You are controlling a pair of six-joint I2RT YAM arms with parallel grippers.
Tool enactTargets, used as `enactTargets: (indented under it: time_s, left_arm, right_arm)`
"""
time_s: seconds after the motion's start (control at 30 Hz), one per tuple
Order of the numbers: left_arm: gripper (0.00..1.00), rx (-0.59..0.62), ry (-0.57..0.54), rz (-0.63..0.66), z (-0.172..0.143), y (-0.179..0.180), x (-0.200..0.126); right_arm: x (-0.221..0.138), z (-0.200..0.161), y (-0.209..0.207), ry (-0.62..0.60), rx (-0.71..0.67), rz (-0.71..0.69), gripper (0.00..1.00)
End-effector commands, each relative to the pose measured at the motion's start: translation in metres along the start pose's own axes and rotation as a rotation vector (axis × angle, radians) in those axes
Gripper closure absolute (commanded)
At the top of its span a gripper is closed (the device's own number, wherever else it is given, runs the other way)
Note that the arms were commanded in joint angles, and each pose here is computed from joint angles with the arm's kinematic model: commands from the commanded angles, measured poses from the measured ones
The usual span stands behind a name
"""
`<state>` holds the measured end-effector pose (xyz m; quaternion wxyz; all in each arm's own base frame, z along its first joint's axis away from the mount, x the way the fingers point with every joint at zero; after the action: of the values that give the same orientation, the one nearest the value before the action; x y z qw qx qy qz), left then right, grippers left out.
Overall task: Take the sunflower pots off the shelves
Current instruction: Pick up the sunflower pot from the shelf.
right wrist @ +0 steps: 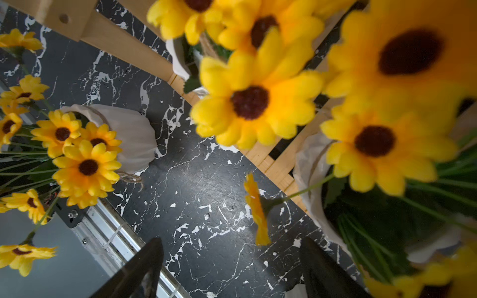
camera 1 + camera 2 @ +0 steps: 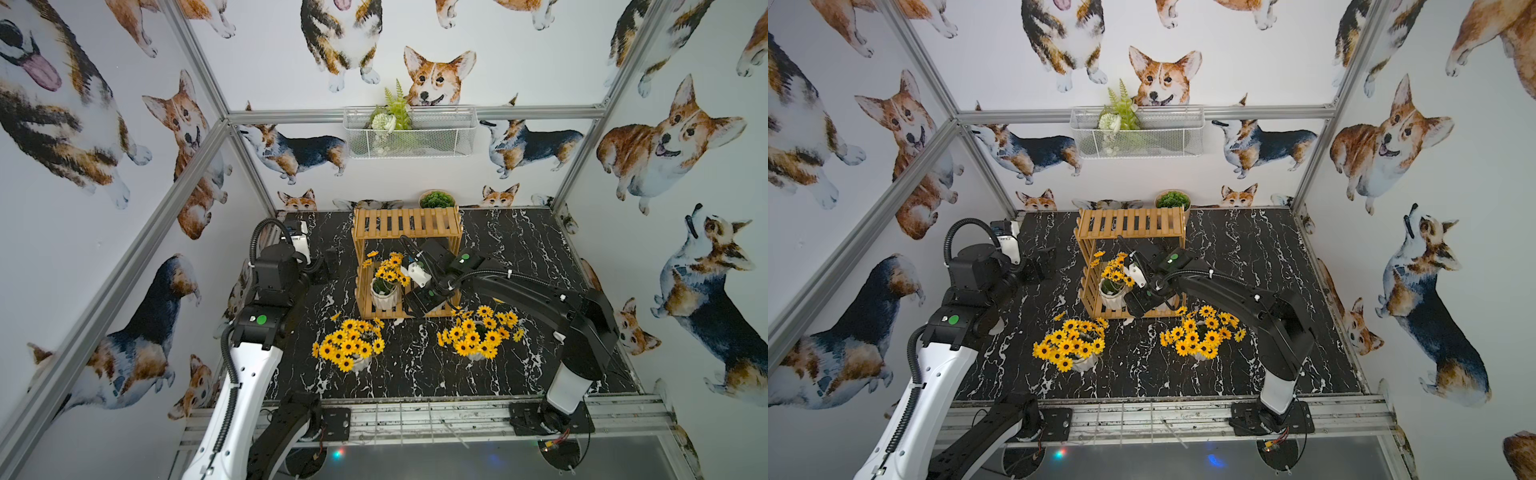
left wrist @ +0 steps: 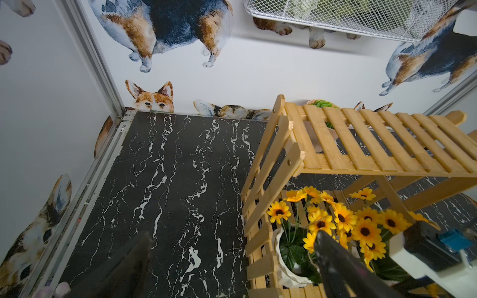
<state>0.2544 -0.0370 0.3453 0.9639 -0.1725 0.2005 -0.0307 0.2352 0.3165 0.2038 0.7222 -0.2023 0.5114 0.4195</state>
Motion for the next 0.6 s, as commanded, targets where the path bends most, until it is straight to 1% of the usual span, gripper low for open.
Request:
enactTargets:
  time_s: [0.0, 0.57]
  left_arm:
    - [0.0, 0.01, -0.028, 0.003, 0.004, 0.0, -0.001]
    - [0.0, 0.025, -0.041, 0.015, 0.005, 0.003, -0.002]
  right_arm:
    - [-0.001, -0.002, -0.007, 0.026, -0.014, -0.032, 0.15]
    - [0.015, 0.006, -0.024, 0.065, -0.032, -0.085, 0.18]
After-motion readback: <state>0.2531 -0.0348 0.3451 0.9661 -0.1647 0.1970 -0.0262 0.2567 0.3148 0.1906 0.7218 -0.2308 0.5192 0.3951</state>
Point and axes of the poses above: each gripper's point midway between its finger pads, its own x axis out along the fingers, its own y axis along the line the jaws close on, z = x × y, the point moved 6 cm from there along -x, back along the fingers, and after that the axes turned 12 degrees about -x, right-handed, at the moved point
